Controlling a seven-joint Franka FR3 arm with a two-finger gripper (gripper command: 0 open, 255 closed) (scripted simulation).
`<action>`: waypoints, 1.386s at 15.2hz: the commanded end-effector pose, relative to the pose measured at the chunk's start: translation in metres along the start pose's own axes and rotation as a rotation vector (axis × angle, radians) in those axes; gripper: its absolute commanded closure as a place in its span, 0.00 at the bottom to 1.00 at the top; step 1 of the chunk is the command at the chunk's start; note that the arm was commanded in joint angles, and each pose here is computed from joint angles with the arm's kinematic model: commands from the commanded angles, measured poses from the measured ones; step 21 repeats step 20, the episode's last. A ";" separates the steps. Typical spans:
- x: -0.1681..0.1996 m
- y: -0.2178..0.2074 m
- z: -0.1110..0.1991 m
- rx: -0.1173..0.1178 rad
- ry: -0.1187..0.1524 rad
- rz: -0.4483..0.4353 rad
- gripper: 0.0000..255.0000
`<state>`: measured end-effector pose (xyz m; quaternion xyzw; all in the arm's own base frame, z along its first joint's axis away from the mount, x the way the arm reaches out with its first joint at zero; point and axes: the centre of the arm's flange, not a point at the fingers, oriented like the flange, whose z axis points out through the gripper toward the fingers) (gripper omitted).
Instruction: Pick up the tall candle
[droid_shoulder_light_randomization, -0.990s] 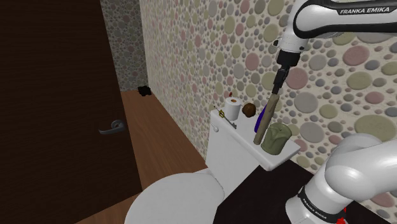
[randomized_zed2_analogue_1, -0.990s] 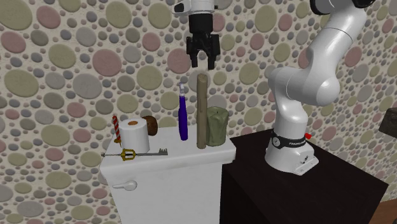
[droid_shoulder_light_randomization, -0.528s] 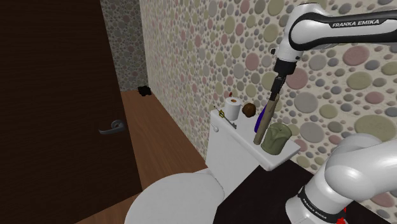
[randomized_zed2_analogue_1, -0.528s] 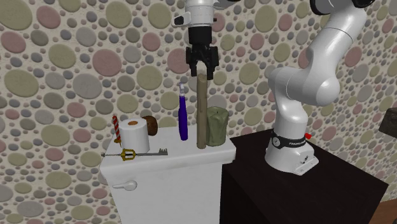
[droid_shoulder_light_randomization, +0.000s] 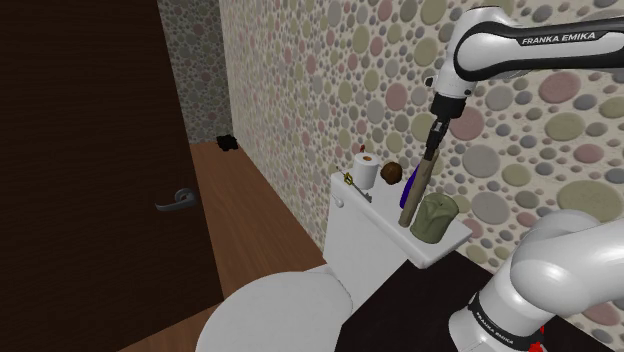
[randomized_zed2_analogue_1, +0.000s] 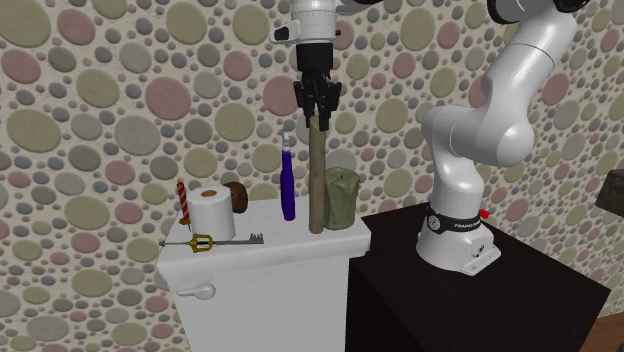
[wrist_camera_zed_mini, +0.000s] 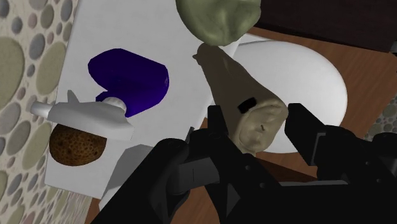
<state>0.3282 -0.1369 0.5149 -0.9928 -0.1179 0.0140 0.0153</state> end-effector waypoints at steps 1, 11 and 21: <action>0.000 0.000 0.001 0.001 -0.001 0.000 1.00; -0.001 -0.002 -0.041 0.001 -0.001 0.000 1.00; -0.002 -0.003 -0.079 0.001 -0.001 0.000 1.00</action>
